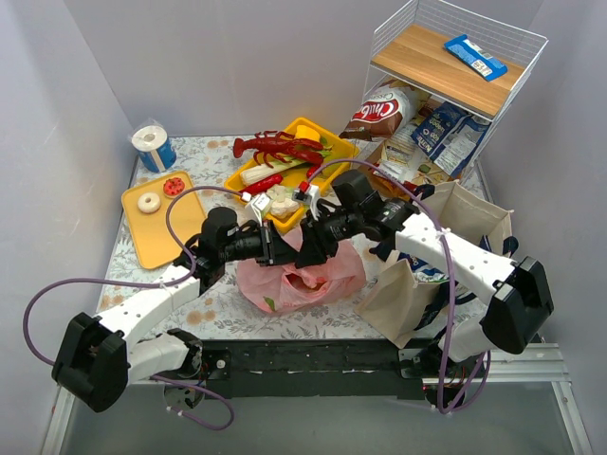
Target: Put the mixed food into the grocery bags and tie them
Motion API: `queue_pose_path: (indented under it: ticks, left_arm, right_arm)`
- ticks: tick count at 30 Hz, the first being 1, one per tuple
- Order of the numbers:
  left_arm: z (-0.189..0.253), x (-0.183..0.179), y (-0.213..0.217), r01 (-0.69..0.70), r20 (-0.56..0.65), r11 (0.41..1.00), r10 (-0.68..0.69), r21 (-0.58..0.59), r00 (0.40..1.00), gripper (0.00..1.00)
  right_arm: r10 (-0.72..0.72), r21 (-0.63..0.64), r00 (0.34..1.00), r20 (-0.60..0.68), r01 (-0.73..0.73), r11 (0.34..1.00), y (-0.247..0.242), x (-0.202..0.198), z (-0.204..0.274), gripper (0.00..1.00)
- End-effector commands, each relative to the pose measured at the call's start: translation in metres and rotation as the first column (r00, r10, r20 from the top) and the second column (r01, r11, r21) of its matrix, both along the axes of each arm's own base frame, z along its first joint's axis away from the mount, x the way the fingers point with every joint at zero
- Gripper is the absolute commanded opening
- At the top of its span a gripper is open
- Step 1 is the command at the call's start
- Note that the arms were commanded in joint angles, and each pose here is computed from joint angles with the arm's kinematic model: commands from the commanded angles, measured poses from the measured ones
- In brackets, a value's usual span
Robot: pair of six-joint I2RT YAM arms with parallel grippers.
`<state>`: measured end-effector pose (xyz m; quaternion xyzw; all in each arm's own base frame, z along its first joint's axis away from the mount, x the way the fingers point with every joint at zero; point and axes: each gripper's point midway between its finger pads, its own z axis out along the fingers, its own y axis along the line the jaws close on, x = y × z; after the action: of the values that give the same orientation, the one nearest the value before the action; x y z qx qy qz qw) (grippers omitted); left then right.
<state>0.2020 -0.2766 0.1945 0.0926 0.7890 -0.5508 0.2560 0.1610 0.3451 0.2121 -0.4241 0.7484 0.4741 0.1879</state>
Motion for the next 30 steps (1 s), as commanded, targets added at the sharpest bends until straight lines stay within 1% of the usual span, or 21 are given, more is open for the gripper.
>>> queue_pose_path:
  ticks: [1, 3, 5, 6, 10, 12, 16, 17, 18, 19, 21, 26, 30]
  left_arm:
    - [0.034, -0.003, -0.001, 0.046, 0.141, 0.998, -0.041, -0.036, 0.989, 0.0]
    - [0.041, -0.005, 0.001, 0.061, 0.197, 0.998, -0.053, -0.035, 0.979, 0.0]
    - [0.049, -0.008, 0.002, 0.077, 0.249, 0.996, -0.066, -0.036, 0.966, 0.0]
    - [0.054, -0.009, 0.004, 0.08, 0.289, 0.996, -0.067, -0.031, 0.955, 0.0]
    - [0.062, -0.007, 0.007, 0.076, 0.359, 0.997, -0.071, -0.001, 0.931, 0.0]
    - [0.063, -0.005, 0.007, 0.075, 0.365, 0.997, -0.075, 0.014, 0.928, 0.0]
    - [0.064, -0.001, 0.008, 0.062, 0.396, 0.998, -0.068, 0.028, 0.916, 0.0]
    - [0.063, 0.0, 0.008, 0.06, 0.396, 0.998, -0.067, 0.03, 0.916, 0.0]
    - [0.064, 0.001, 0.008, 0.056, 0.403, 0.998, -0.063, 0.031, 0.913, 0.0]
    - [0.064, 0.002, 0.008, 0.054, 0.404, 0.998, -0.062, 0.032, 0.912, 0.0]
    - [0.064, 0.004, 0.008, 0.047, 0.408, 0.998, -0.058, 0.036, 0.911, 0.0]
    - [0.067, 0.008, 0.01, 0.019, 0.428, 0.999, -0.034, 0.039, 0.903, 0.0]
    - [0.068, 0.009, 0.011, 0.013, 0.43, 0.999, -0.029, 0.039, 0.902, 0.0]
  right_arm:
    - [0.0, 0.085, 0.992, 0.127, -0.011, 0.996, 0.008, 0.015, 0.056, 0.49]
    - [-0.019, 0.096, 0.99, 0.137, 0.005, 0.995, 0.003, 0.025, 0.066, 0.63]
    - [-0.037, 0.113, 0.987, 0.153, 0.02, 0.993, -0.001, 0.036, 0.076, 0.66]
    - [-0.041, 0.111, 0.987, 0.158, 0.023, 0.994, -0.003, 0.04, 0.075, 0.66]
    - [-0.001, 0.078, 0.991, 0.132, -0.009, 0.997, -0.004, 0.041, 0.059, 0.66]
    - [0.035, 0.079, 0.995, 0.088, -0.042, 0.996, -0.002, 0.033, 0.05, 0.67]
    - [0.074, 0.083, 0.996, 0.056, -0.078, 0.993, -0.002, 0.021, 0.039, 0.68]
    - [0.089, 0.112, 0.993, 0.078, -0.097, 0.989, 0.001, 0.018, 0.043, 0.68]
    - [0.096, 0.126, 0.993, 0.073, -0.104, 0.987, 0.002, 0.015, 0.043, 0.69]
    - [0.096, 0.125, 0.994, 0.043, -0.101, 0.987, 0.002, 0.01, 0.036, 0.69]
    - [0.112, 0.138, 0.993, 0.037, -0.116, 0.984, 0.005, 0.004, 0.035, 0.69]
    - [0.125, 0.102, 0.992, 0.025, -0.127, 0.987, 0.011, -0.005, 0.021, 0.69]
    - [0.088, 0.053, 0.996, 0.024, -0.089, 0.995, 0.014, 0.0, 0.007, 0.65]
